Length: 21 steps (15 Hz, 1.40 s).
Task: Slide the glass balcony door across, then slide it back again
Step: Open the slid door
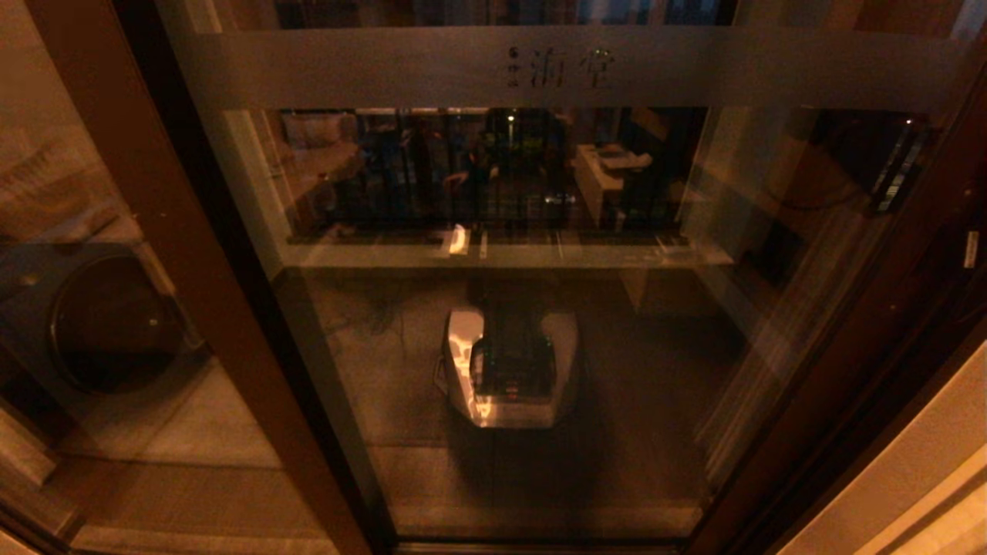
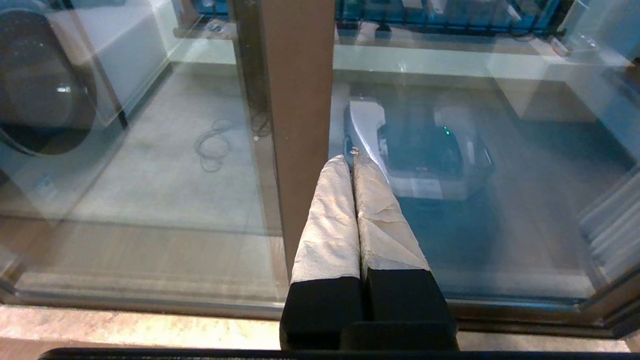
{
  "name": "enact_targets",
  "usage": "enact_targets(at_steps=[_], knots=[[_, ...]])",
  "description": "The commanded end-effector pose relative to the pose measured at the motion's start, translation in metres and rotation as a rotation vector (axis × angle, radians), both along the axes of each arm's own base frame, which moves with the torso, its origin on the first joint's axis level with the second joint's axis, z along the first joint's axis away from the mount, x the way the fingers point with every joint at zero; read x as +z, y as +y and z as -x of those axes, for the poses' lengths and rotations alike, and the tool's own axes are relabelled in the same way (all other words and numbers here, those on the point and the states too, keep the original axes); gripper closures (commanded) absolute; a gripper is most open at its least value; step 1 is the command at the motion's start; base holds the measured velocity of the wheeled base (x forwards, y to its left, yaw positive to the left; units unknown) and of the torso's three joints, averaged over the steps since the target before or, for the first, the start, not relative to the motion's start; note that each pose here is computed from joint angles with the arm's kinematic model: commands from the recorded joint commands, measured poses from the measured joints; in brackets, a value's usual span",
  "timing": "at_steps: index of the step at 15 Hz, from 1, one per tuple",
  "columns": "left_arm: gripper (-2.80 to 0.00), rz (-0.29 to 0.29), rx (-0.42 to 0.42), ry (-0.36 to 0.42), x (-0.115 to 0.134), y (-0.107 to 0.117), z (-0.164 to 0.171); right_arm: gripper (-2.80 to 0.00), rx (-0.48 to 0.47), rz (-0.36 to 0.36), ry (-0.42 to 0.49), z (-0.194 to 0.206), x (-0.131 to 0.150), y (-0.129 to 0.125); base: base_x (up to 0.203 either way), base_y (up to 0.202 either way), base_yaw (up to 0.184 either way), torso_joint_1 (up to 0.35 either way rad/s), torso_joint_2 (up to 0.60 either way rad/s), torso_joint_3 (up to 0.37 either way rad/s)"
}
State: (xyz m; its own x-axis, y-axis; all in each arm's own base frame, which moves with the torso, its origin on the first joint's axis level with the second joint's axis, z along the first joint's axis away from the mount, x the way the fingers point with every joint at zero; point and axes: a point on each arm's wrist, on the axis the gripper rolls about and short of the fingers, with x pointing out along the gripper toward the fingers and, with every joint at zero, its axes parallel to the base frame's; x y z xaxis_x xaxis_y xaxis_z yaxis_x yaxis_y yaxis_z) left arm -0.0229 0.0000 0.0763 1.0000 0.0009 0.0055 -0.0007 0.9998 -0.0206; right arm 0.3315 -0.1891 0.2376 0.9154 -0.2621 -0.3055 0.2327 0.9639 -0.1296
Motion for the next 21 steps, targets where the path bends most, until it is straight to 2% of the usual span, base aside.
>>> enact_targets(at_steps=[1,7,15,21], knots=[[0.00,0.001,0.000,-0.002,0.000,0.000,0.000,0.00,0.020,-0.016,0.013,-0.005,-0.006,0.004,0.000,0.000,0.000,0.000,0.00,0.000],[0.00,0.001,0.000,0.001,0.000,0.000,0.000,0.00,0.070,-0.037,0.033,-0.004,-0.011,0.023,0.000,0.000,0.000,0.000,0.00,0.000],[0.00,0.001,-0.001,-0.001,0.000,0.000,0.000,0.00,0.108,-0.055,0.003,-0.008,-0.014,0.025,0.000,0.000,0.000,0.000,0.00,0.000],[0.00,0.001,0.001,-0.001,0.000,0.000,0.000,0.00,0.148,-0.079,0.008,-0.008,-0.016,0.039,0.000,0.000,0.000,0.000,0.00,0.000]])
